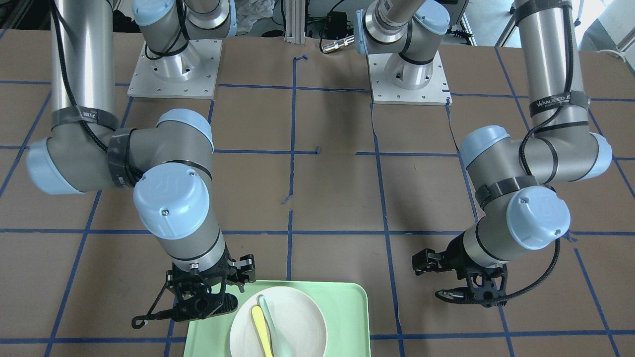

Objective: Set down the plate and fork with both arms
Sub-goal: 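Release the plate and raise the left gripper while the right gripper reaches over the plate, then lower the right gripper onto the yellow fork in the plate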

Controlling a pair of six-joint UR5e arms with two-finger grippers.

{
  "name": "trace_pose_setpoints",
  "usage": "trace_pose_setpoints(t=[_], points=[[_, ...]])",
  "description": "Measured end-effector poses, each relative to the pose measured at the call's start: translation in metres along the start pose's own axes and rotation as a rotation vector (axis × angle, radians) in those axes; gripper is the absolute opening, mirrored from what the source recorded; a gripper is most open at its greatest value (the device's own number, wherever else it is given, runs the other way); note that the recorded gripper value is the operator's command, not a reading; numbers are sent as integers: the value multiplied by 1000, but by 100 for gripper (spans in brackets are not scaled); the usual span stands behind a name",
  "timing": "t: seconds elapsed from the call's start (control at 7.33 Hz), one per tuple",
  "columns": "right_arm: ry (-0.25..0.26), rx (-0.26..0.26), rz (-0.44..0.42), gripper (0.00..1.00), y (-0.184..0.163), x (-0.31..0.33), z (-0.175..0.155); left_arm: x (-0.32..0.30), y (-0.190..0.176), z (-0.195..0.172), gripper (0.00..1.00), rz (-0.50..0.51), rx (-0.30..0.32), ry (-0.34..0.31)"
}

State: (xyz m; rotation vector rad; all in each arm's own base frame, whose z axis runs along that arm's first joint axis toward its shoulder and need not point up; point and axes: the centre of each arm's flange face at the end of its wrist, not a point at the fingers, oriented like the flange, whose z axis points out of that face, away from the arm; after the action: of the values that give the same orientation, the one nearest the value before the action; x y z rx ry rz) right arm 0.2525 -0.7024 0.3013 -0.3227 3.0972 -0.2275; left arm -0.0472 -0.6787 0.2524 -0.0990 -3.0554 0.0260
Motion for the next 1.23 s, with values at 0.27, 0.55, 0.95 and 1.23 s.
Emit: trace_pose_setpoints(t=[0.27,0.55,0.95,1.23], points=[[-37,6,-12,55,-17,-9,21,-22,6,-11,100,-31,14,-6],[-49,15,-17,49,-33,-12,39,-41,24,-43,100,-18,-60,-69],[-92,31,-25,44,-42,-23,62,-44,45,-80,100,10,-110,-123],[-96,47,-27,43,-56,-24,79,-44,47,-84,100,11,-110,-126]])
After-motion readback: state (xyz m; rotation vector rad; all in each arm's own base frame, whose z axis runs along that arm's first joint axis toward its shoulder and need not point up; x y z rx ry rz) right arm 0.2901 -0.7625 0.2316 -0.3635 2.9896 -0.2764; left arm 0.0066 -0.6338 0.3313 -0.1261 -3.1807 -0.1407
